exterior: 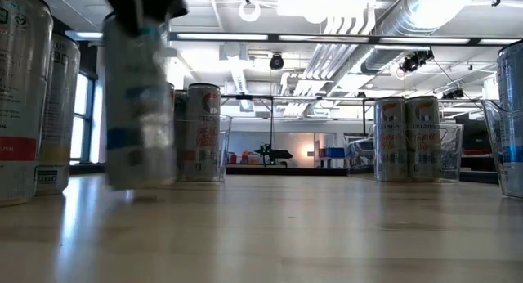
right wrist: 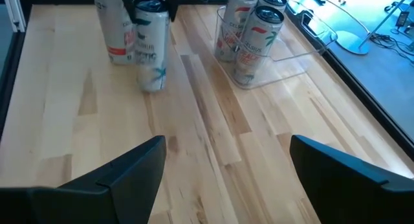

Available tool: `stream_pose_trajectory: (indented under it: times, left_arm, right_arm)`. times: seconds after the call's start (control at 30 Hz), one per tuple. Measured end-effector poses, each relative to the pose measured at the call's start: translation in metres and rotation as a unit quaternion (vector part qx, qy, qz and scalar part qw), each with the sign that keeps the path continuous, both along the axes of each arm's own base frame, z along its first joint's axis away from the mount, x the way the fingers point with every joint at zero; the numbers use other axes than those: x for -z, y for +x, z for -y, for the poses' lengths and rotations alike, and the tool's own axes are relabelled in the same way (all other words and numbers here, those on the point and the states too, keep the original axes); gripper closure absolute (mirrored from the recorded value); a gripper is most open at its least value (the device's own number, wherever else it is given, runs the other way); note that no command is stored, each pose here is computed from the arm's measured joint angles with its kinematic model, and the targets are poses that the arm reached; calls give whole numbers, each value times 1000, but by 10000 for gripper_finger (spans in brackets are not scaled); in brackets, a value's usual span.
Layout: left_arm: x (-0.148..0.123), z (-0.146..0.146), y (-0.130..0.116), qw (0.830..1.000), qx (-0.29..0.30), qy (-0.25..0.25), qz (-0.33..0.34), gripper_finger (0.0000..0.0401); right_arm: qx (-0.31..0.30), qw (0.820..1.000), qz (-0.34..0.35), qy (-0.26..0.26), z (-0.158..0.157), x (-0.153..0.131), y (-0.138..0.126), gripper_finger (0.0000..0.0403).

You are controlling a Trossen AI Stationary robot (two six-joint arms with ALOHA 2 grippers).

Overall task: Sort soda cans
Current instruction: Put the white-blue soda can into the bottom transparent bin

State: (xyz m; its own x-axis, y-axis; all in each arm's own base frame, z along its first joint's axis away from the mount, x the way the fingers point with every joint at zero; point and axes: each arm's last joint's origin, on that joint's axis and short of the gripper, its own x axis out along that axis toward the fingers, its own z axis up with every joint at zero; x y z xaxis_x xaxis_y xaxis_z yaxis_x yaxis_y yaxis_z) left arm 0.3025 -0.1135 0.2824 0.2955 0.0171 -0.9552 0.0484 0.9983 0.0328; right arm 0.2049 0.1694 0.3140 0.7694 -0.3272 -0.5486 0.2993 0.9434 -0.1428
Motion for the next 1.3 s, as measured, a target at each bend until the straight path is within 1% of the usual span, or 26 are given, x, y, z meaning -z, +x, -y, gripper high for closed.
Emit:
stream_pose_trajectory:
  times: [0.1,0.17,0.27,0.43,0.5,0.63,0.7,0.87,0.97,1.1,1.3]
  left_arm:
    - [-10,-1,9,999,14,-16,38,157]
    - [-15,-2,17,998,27,-17,59,157]
    - [-18,-2,35,996,48,-7,68,158]
    - [-17,4,72,991,114,13,65,158]
    - [-12,7,87,989,134,24,56,158]
    - [2,15,111,982,180,43,24,158]
    - [5,19,119,979,194,50,20,158]
    - [8,23,131,977,206,55,28,157]
    - [7,23,133,977,202,64,35,153]
    - [7,22,135,977,196,78,43,137]
    - [6,21,135,976,195,80,45,122]
  right_arm:
    - [0,1000,3,3,0,-1,0,77]
    - [0,1000,3,3,0,0,0,77]
    - [1,1000,4,4,0,-1,1,77]
    - [1,1000,2,-1,2,-1,2,77]
    - [1,1000,1,-1,2,-1,2,77]
    - [-7,1000,-15,22,1,1,1,77]
    - [-13,999,-21,36,-1,1,0,77]
    - [-27,998,-26,43,-7,2,-5,77]
    - [-35,998,-27,42,-10,2,-9,77]
    - [-40,998,-27,42,-12,2,-10,77]
    - [-36,998,-27,46,-12,2,-11,77]
